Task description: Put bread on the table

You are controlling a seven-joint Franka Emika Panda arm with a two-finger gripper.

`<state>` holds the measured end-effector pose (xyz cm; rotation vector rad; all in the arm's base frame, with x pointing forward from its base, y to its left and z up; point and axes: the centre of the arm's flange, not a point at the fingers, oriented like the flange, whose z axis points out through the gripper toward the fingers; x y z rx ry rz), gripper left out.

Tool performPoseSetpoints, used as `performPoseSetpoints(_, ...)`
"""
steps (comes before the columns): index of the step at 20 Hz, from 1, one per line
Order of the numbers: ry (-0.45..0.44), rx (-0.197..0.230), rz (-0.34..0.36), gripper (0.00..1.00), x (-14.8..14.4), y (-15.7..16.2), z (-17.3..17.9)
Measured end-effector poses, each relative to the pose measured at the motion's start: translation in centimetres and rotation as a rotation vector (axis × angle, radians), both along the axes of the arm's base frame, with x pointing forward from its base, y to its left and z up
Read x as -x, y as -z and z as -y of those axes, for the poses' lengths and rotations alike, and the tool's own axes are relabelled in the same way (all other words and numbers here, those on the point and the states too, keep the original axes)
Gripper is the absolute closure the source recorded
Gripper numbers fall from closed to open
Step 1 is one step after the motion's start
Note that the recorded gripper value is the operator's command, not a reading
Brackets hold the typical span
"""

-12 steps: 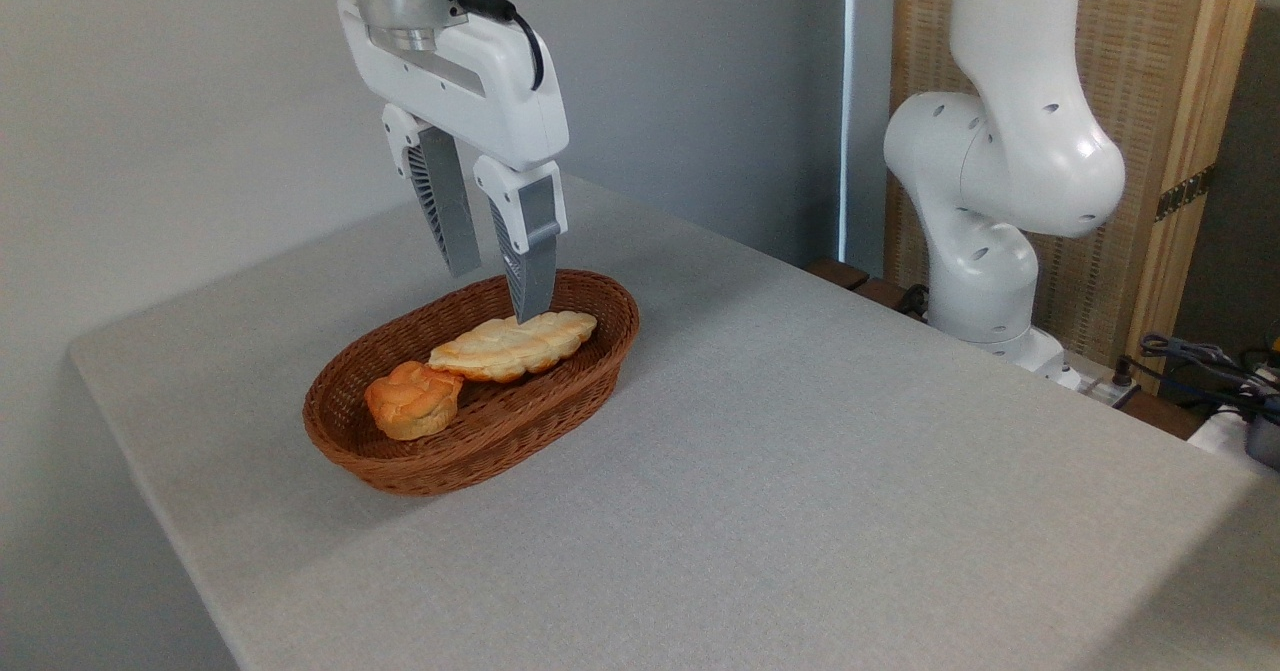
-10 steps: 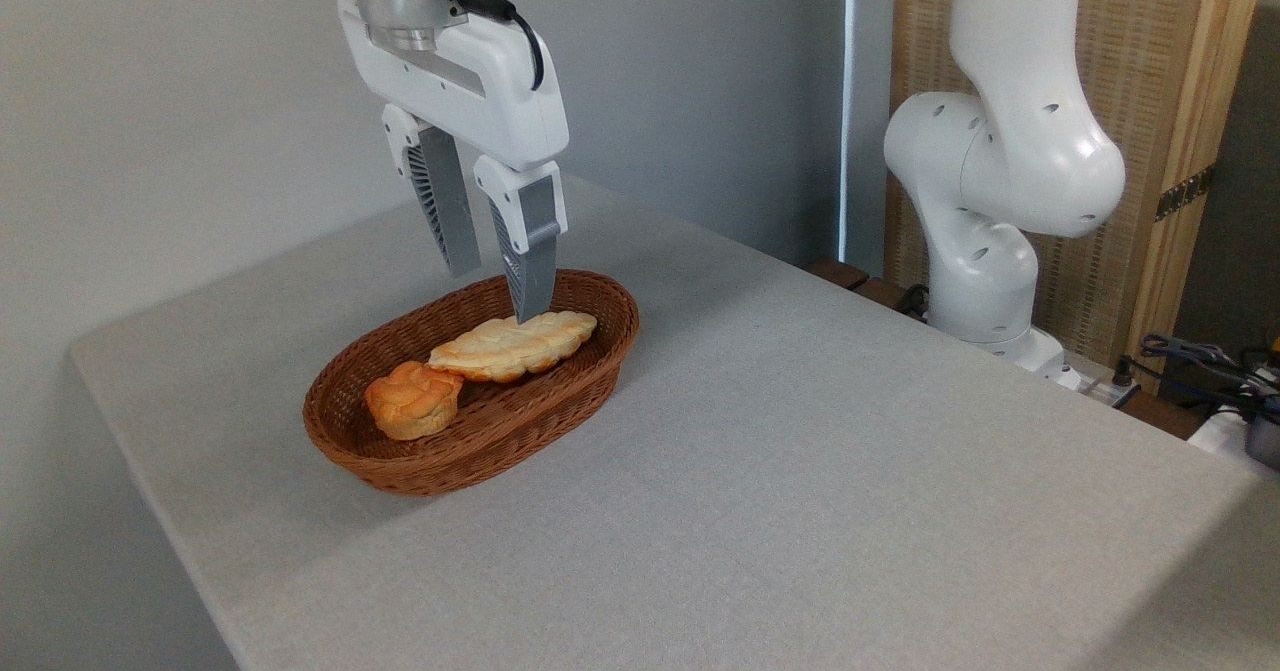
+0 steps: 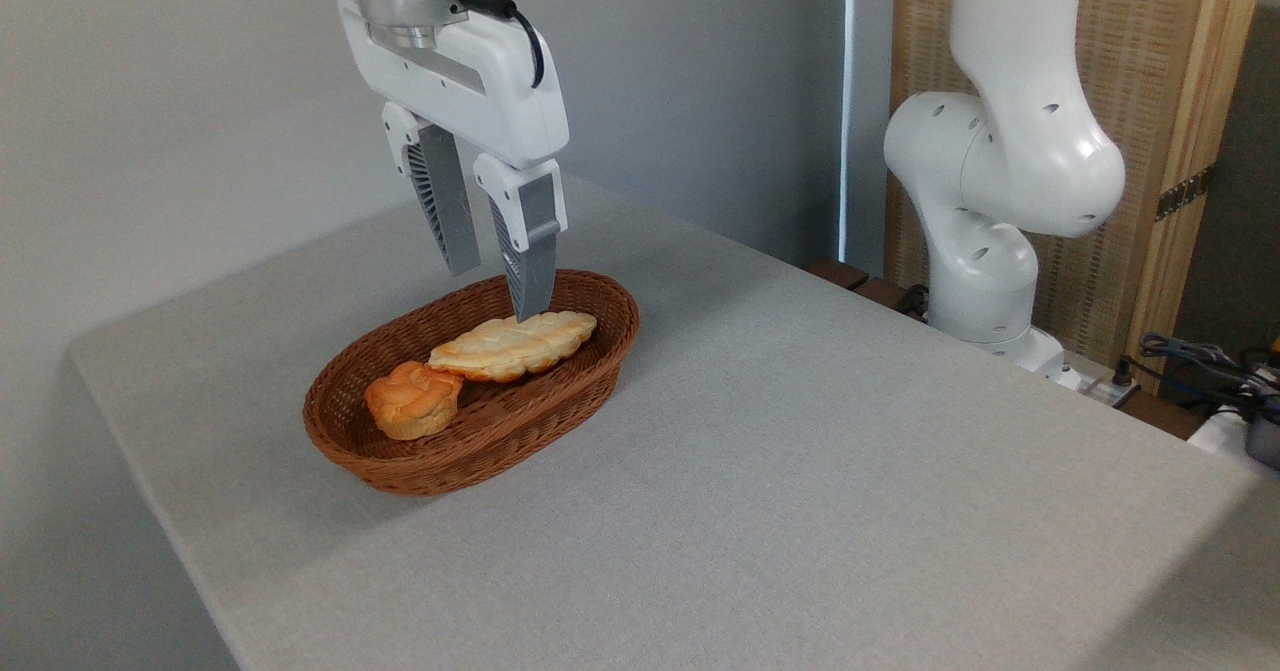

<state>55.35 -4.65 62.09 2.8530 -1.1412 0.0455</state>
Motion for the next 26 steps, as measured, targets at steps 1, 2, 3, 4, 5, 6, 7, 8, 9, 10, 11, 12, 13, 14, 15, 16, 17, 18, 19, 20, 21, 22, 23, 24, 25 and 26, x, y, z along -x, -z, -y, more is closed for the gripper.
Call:
performPoseSetpoints(1, 0.0, 0.0, -0.003, 0.0, 0.0, 0.0, 0.0)
performPoseSetpoints(2, 0.002, -0.001, -0.012, 0.0, 0.1, 0.1, 0.0)
performPoseSetpoints(3, 0.004, -0.002, -0.023, 0.0, 0.3, 0.2, 0.1)
performPoseSetpoints(4, 0.008, -0.002, -0.033, 0.0, 0.4, 0.3, 0.3)
performPoseSetpoints(5, 0.01, -0.003, -0.039, 0.0, 0.5, 0.3, 0.5)
performPoseSetpoints(6, 0.011, -0.003, -0.04, 0.0, 0.5, 0.4, 0.7)
performPoseSetpoints(7, 0.013, -0.003, -0.041, 0.0, 0.5, 0.4, 0.9)
performPoseSetpoints(8, 0.017, -0.004, -0.043, 0.0, 0.6, 0.5, 1.2)
performPoseSetpoints(9, 0.025, -0.004, -0.043, 0.0, 0.6, 0.6, 1.6)
performPoseSetpoints(10, 0.034, -0.003, -0.034, 0.0, 0.7, 0.7, 2.1)
performPoseSetpoints(11, 0.045, -0.002, -0.012, 0.0, 0.9, 1.0, 2.9)
performPoseSetpoints(12, 0.06, -0.001, 0.012, 0.0, 1.2, 1.3, 3.9)
performPoseSetpoints(13, 0.08, -0.001, 0.028, 0.0, 1.8, 1.9, 5.1)
performPoseSetpoints(14, 0.095, 0.004, 0.029, 0.0, 2.6, 2.6, 6.5)
performPoseSetpoints(15, 0.109, 0.019, 0.021, 0.0, 3.5, 3.5, 8.2)
performPoseSetpoints(16, 0.116, 0.029, 0.015, 0.0, 4.1, 4.1, 9.3)
performPoseSetpoints(17, 0.124, 0.039, 0.011, 0.0, 4.6, 4.8, 10.4)
performPoseSetpoints(18, 0.133, 0.045, 0.012, 0.0, 4.9, 5.7, 11.3)
performPoseSetpoints(19, 0.146, 0.05, 0.017, 0.0, 5.1, 6.6, 12.2)
performPoseSetpoints(20, 0.158, 0.051, 0.025, 0.0, 5.4, 7.7, 13.2)
performPoseSetpoints(21, 0.169, 0.051, 0.031, 0.0, 5.6, 8.7, 14.1)
performPoseSetpoints(22, 0.181, 0.049, 0.038, 0.0, 5.9, 9.8, 14.9)
performPoseSetpoints(23, 0.19, 0.048, 0.046, 0.0, 6.2, 10.9, 15.6)
performPoseSetpoints(24, 0.198, 0.047, 0.054, 0.0, 6.5, 12.0, 16.2)
performPoseSetpoints(25, 0.204, 0.047, 0.06, 0.0, 6.8, 13.0, 16.7)
performPoseSetpoints(26, 0.206, 0.045, 0.059, 0.0, 7.1, 13.8, 17.1)
